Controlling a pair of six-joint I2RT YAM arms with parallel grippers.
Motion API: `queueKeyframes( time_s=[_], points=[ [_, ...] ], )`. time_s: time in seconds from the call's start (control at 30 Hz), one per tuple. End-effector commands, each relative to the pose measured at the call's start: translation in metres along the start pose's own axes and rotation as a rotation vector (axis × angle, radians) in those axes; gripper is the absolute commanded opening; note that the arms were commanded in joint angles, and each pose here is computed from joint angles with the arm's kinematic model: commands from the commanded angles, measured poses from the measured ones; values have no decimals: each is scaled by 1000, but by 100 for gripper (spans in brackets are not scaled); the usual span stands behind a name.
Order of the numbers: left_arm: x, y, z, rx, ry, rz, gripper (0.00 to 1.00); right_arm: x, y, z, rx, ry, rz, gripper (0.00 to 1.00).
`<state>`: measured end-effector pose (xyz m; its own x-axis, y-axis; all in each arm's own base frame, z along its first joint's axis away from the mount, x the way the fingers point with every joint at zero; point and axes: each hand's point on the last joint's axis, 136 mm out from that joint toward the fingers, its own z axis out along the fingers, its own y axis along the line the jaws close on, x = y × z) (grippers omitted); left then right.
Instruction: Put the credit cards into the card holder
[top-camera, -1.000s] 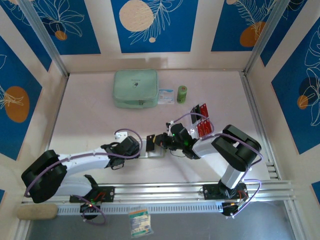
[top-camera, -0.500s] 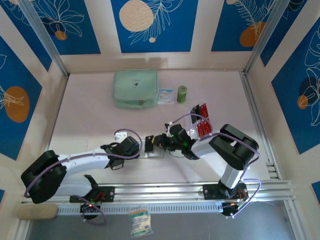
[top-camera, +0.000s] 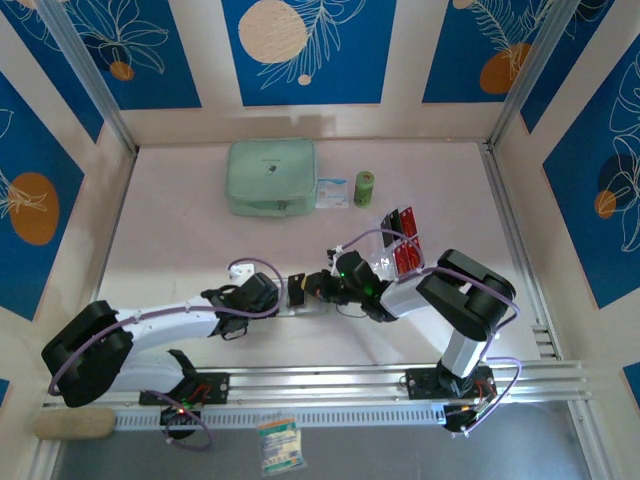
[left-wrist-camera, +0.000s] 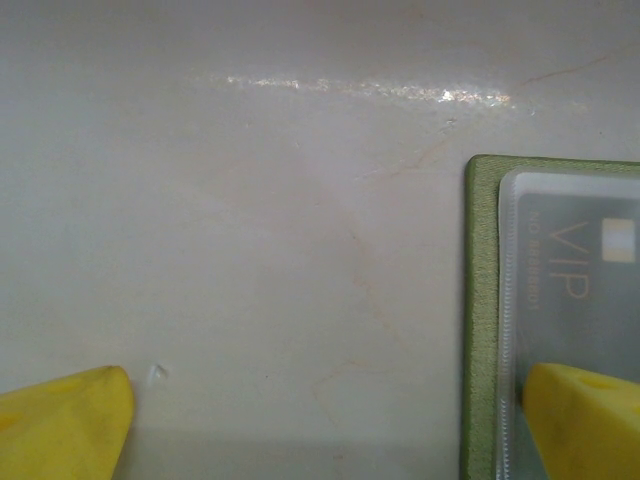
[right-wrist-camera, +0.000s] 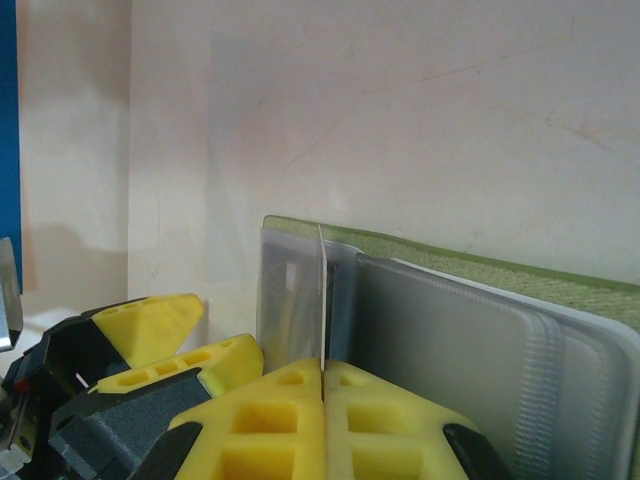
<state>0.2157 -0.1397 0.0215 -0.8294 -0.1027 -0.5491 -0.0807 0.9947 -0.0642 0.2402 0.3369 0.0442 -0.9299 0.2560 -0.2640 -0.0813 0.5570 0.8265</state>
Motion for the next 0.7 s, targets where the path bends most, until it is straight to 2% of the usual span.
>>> queueKeyframes(
  time_s=[0.0, 0.3, 0.67],
  points=[
    [3, 14, -1, -46, 1, -1, 99, 6, -4, -5, 39, -9, 2, 0],
    [3, 15, -1, -45, 0, -2, 99, 4, -9, -14, 93, -71, -11, 0],
    [3, 15, -2, -40, -3, -4, 98, 9, -16, -10, 123, -46, 10, 0]
  ],
)
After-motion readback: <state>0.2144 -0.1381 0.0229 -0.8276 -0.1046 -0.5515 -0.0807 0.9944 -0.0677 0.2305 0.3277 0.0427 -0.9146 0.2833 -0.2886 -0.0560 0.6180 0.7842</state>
